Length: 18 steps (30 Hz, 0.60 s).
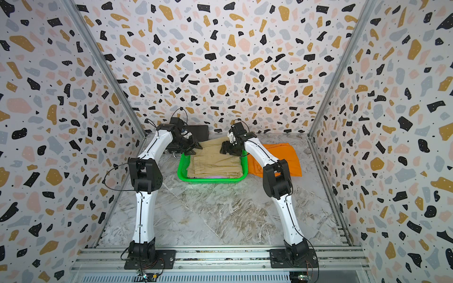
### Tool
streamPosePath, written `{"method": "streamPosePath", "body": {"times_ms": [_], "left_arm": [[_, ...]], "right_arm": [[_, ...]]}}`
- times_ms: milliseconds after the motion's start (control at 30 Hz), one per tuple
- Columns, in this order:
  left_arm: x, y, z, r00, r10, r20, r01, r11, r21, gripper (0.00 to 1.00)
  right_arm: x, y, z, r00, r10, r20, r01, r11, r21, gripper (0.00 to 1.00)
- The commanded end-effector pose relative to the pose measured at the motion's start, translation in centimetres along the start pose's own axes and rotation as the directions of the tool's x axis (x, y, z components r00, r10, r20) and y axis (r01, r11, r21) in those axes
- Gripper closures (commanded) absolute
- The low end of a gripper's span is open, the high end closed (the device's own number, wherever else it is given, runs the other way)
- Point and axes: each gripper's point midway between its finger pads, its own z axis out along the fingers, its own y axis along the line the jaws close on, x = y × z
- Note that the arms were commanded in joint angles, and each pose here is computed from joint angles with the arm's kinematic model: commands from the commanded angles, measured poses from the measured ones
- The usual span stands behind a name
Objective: Put the folded long pants in the basket
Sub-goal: Place the long pant in the basket, then move the long pant to the center of the board.
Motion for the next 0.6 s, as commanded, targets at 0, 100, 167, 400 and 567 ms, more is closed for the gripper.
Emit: {"method": "streamPosePath", "body": {"times_ms": [0,100,167,400,567], "left_arm": [[0.3,-6.3,-9.6,0.98,0.099,0.172,-0.116,0.989,0.087,0.29],[3.5,-7.6,-14.6,0.962,0.137,0.237,-0.157,0.985,0.068,0.08],[6.5,-7.5,-17.0,0.951,0.153,0.268,-0.173,0.983,0.054,0.0],[16.2,-5.7,-20.8,0.91,0.165,0.38,-0.223,0.968,0.114,0.0],[21.3,-2.4,-17.6,0.957,0.074,0.281,-0.128,0.976,0.178,0.0]], "right_arm": [[-3.5,5.3,-10.6,0.982,-0.016,0.186,0.029,0.997,-0.071,0.26],[-3.3,5.9,-15.9,0.956,0.028,0.292,0.0,0.995,-0.096,0.15],[-2.1,3.9,-18.7,0.924,0.115,0.366,-0.082,0.991,-0.102,0.04],[7.0,-9.0,-23.7,0.738,0.402,0.542,-0.463,0.886,-0.025,0.0],[14.3,-14.2,-23.1,0.687,0.464,0.56,-0.615,0.782,0.106,0.0]]}}
